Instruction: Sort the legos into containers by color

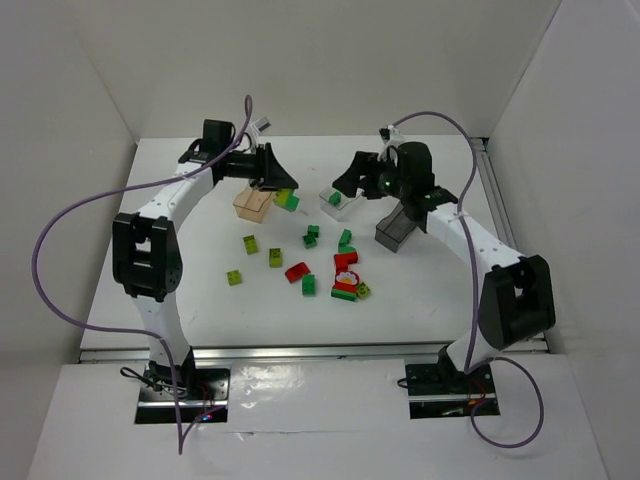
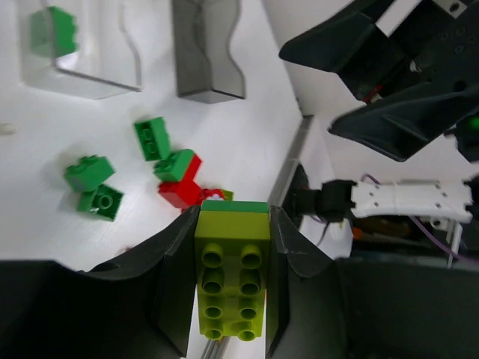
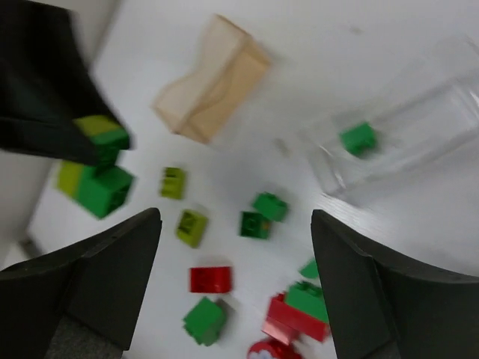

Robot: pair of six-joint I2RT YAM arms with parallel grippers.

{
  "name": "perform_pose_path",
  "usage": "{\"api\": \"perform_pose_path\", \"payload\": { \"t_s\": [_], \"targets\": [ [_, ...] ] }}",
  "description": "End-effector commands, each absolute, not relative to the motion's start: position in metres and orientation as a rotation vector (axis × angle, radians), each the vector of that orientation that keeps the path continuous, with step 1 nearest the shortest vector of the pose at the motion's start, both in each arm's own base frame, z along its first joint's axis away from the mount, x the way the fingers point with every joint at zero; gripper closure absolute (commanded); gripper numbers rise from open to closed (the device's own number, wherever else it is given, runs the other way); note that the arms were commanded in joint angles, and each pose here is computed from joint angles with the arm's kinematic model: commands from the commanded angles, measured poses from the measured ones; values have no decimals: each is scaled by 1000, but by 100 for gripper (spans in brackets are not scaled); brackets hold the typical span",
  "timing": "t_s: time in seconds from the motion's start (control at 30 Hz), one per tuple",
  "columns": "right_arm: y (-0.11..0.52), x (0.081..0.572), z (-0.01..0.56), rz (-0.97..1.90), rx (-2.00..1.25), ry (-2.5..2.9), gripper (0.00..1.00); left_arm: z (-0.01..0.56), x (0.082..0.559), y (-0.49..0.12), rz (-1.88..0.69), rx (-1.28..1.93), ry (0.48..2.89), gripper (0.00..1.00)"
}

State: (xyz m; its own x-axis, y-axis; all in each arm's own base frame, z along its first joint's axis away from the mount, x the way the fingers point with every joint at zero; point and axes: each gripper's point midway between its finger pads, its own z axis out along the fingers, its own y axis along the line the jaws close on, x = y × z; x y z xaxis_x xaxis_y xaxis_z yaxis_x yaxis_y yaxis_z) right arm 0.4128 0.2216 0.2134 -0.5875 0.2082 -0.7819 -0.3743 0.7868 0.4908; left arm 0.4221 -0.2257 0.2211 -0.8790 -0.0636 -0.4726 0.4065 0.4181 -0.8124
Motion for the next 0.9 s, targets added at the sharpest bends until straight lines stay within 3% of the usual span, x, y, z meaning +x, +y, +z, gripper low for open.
{"api": "perform_pose_path", "payload": {
  "t_s": [0.0, 0.23, 0.43, 0.77, 0.87],
  "targets": [
    [271, 376, 254, 1206, -440, 1874, 12, 257, 407, -234, -1660, 523, 2040, 100],
    [308, 358, 264, 1491, -620, 1798, 9, 279, 400, -237, -1715, 573, 1938, 100],
    [328, 352, 266, 1542, -691, 1763, 9, 284, 397, -237, -1729, 597, 1914, 100],
    [349, 350, 260, 1611, -706, 1751, 21, 285, 393, -236, -1732, 611, 1907, 100],
    [354, 349, 258, 1619, -716, 1753, 35, 284, 390, -236, -1730, 613, 1909, 100]
  ]
}}
